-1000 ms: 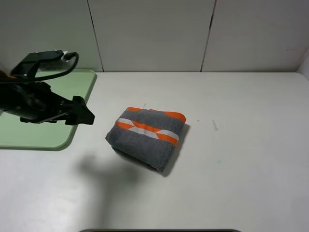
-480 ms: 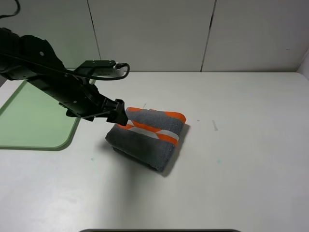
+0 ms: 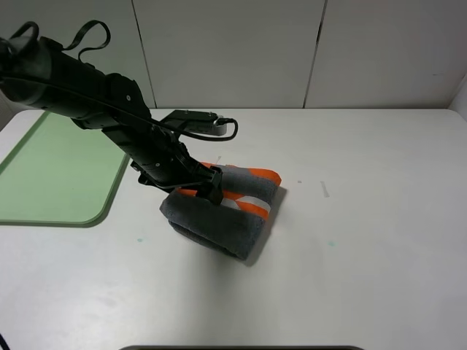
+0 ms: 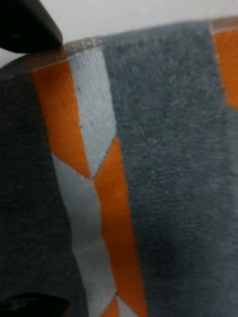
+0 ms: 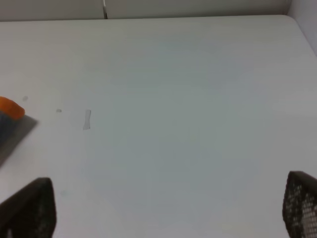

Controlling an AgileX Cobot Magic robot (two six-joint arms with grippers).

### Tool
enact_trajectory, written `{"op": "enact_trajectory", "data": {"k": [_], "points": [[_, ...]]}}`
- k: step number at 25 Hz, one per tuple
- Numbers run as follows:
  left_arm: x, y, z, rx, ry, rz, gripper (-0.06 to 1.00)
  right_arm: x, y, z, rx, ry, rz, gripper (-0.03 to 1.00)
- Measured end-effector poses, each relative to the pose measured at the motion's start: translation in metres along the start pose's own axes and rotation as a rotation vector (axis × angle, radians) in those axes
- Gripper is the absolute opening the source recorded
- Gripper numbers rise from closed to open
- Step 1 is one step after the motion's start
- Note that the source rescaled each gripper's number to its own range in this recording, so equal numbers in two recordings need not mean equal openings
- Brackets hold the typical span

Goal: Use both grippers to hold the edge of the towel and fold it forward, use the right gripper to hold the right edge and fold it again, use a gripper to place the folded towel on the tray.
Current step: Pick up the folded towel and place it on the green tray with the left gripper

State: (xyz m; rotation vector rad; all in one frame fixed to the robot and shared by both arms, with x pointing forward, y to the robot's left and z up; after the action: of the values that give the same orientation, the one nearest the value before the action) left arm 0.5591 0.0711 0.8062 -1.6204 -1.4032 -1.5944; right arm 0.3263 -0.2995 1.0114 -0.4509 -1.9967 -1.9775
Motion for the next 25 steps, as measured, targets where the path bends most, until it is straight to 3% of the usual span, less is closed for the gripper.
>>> {"op": "enact_trajectory", "data": {"k": [8, 15, 21, 25], "points": [[-0.025, -0.013, 0.007, 0.012, 0.01, 0.063, 0.97, 0.0, 0.0, 0.0, 0.0, 0.0, 0.0, 1.0], [-0.033, -0.006, -0.001, -0.016, 0.007, 0.057, 0.91, 0.0, 0.0, 0.0, 0.0, 0.0, 0.0, 1.0], [-0.036, -0.004, -0.003, -0.022, 0.007, 0.049, 0.69, 0.0, 0.0, 0.0, 0.0, 0.0, -0.001, 1.0], [-0.039, -0.007, -0.005, -0.003, -0.001, 0.06, 0.44, 0.0, 0.0, 0.0, 0.0, 0.0, -0.001, 1.0]]}}
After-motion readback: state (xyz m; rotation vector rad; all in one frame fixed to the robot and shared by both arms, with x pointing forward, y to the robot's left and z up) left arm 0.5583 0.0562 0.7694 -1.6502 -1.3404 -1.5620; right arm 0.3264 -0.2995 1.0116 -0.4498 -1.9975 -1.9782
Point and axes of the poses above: a point on each arm's last joint axis where the gripper is mounted, x pointing back along that axis away from the gripper, z along the wrist's bending axis when the last joint is at zero, y = z × x, the point moved 10 cm from there along -x, pointing out along that axis toward the gripper, and after that the axes turned 1 degree about -x, right-handed, at the moved point
